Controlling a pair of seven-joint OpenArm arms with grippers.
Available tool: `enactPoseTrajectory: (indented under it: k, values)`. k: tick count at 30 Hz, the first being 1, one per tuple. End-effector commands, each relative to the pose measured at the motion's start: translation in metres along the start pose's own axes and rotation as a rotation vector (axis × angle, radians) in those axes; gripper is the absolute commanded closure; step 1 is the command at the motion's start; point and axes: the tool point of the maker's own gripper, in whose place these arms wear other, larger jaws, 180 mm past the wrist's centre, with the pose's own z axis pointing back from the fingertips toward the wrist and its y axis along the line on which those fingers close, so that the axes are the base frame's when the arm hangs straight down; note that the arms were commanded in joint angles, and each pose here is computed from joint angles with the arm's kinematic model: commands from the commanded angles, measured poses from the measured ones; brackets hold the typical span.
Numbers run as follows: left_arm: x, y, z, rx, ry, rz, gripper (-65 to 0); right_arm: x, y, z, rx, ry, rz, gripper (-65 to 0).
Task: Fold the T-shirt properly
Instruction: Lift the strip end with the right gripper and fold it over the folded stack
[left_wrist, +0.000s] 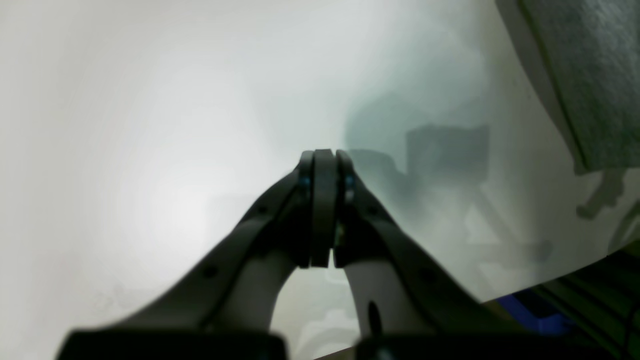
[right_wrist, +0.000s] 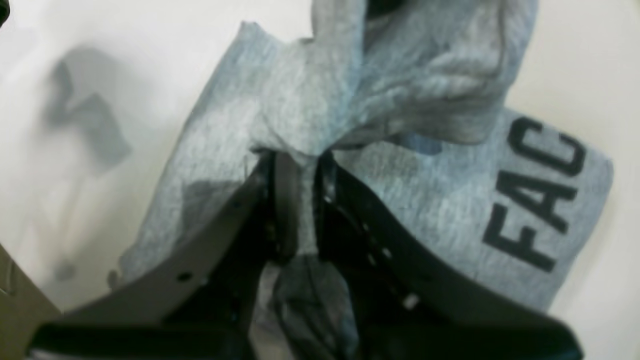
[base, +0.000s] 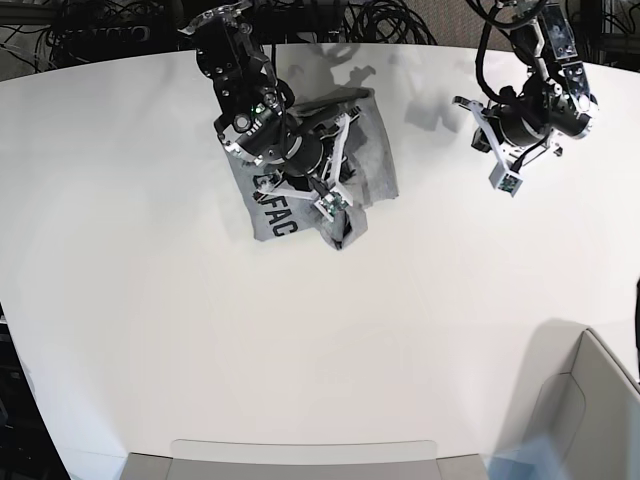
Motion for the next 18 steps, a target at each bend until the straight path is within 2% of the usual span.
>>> enactPoseTrajectory:
  k: [1, 3, 5, 8, 11, 13, 16, 18]
  values:
    - [0.008, 0.003, 0.004, 0.009, -0.031, -0.011, 0.0, 0.02, 0.007, 0.003, 0.018, -0.066, 0.012, -4.3]
    - [0.008, 0.003, 0.004, 0.009, -0.031, -0.011, 0.0, 0.026, 0.018, 0.005, 0.039, -0.082, 0.041, -14.1]
    - [0.008, 0.003, 0.004, 0.009, -0.031, -0.011, 0.0, 0.034, 0.036, 0.009, 0.074, -0.104, 0.091, -21.3]
    - [0.008, 0.003, 0.004, 0.009, -0.031, -0.011, 0.0, 0.038, 0.073, 0.012, 0.153, -0.115, 0.181, -27.1]
    - [0.008, 0.003, 0.004, 0.009, -0.031, -0.011, 0.0, 0.038, 0.089, 0.014, 0.186, -0.122, 0.215, -27.5]
    - [0.008, 0.003, 0.004, 0.009, -0.031, -0.011, 0.0, 0.051, 0.084, 0.027, 0.167, -0.176, 0.212, -27.4]
    - [0.008, 0.003, 0.004, 0.009, -0.03, -0.012, 0.0, 0.069, 0.047, 0.056, 0.059, -0.266, 0.172, -26.6]
    - [0.008, 0.002, 0.004, 0.006, -0.03, -0.016, 0.0, 0.069, 0.012, 0.059, -0.025, -0.261, 0.141, -20.2]
